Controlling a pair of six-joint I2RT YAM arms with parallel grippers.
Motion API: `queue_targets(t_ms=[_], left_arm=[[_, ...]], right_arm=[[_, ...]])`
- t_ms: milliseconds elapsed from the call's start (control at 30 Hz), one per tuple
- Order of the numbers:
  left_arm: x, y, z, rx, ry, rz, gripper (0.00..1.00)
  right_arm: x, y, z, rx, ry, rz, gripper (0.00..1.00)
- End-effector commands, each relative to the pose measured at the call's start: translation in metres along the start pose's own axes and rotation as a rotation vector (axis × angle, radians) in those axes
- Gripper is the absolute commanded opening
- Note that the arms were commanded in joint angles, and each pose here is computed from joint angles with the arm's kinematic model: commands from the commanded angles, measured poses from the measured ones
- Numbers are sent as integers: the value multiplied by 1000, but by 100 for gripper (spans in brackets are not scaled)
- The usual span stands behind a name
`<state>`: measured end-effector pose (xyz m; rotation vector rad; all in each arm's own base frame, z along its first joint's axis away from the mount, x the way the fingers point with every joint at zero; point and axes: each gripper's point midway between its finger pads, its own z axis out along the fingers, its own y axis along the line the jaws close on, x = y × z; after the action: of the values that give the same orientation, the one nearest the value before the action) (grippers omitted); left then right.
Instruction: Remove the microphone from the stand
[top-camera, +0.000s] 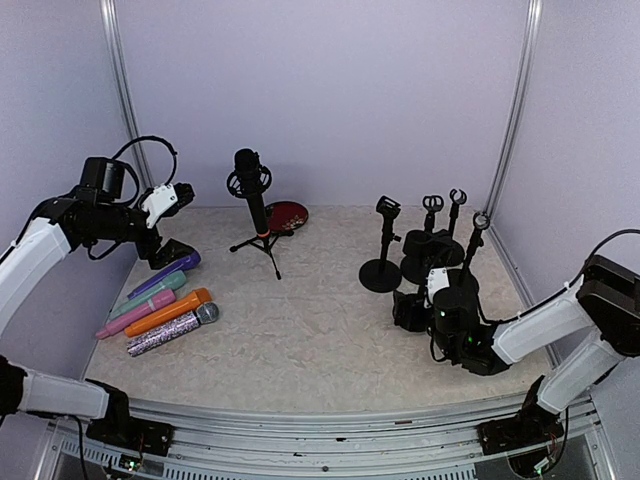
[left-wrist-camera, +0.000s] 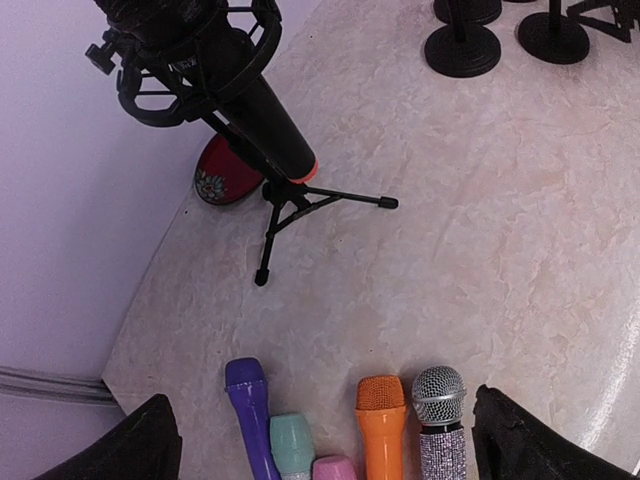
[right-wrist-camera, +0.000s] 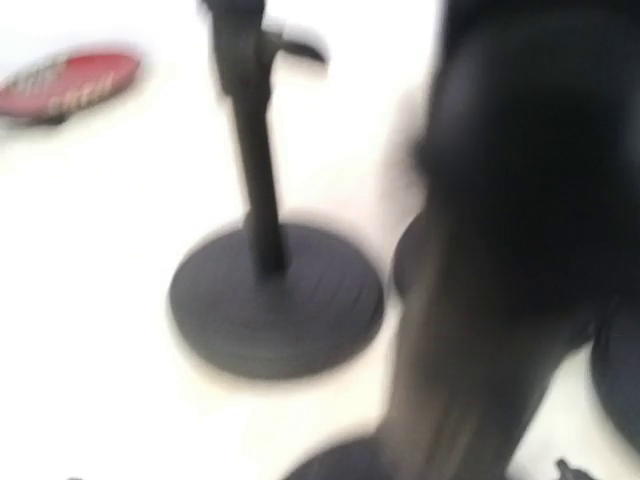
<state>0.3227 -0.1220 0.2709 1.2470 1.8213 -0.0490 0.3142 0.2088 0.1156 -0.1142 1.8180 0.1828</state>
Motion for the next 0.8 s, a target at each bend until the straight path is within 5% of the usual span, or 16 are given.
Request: queue_targets(t_ms=[0,333,767], left_arm=[[-11,0,-7,30,-29,-39,99],[-14,2,-4,46,-30,-69,99],[-26,15,-23,-31,-53,-41,99]], right_arm=[[58,-14,-27,79,208,47,99],[122,-37,-57,214,424,116,87],[122,-42,6,244,444,140,74]])
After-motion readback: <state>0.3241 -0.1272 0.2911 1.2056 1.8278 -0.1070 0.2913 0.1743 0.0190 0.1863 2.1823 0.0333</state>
